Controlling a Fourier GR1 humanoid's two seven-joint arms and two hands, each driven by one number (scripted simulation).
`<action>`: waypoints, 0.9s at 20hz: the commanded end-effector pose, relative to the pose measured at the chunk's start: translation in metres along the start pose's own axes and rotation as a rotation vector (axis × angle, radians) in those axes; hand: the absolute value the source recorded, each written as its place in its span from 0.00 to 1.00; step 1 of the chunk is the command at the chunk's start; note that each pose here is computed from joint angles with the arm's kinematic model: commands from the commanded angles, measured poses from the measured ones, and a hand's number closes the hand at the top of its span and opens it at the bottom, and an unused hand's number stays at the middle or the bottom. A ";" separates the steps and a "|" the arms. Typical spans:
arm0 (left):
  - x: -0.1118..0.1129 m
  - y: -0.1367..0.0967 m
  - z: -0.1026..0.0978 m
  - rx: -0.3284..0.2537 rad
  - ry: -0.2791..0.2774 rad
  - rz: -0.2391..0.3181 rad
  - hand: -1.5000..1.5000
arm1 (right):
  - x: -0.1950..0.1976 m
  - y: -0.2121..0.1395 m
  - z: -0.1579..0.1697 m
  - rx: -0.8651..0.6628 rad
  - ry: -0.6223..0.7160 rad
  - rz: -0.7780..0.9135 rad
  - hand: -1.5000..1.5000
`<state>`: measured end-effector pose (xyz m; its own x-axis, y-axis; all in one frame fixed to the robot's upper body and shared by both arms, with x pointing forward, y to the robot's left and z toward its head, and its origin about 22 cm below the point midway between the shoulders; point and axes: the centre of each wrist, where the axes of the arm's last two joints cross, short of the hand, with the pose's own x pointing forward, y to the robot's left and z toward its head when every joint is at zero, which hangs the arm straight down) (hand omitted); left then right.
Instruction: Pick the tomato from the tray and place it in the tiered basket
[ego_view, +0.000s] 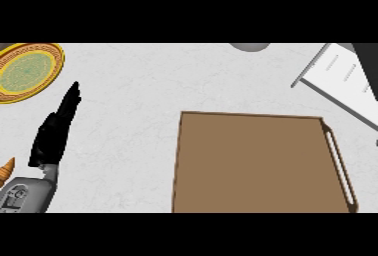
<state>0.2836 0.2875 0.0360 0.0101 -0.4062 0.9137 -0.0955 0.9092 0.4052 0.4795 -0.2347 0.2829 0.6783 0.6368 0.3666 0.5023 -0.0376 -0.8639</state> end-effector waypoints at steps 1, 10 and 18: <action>-0.013 0.000 0.012 0.001 -0.002 -0.015 0.50 | -0.031 0.008 -0.027 -0.033 0.046 0.222 1.00; -0.007 -0.007 0.000 0.005 0.016 -0.005 0.50 | -0.063 -0.003 -0.058 -0.001 0.026 0.261 1.00; 0.007 0.003 0.000 0.008 0.001 -0.005 0.50 | -0.097 0.029 -0.060 0.133 -0.004 0.189 1.00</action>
<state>0.2812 0.2946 0.0349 0.0165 -0.4117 0.9112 -0.1087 0.9051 0.4110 0.4615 -0.3394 0.2600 0.7720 0.6124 0.1702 0.3014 -0.1169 -0.9463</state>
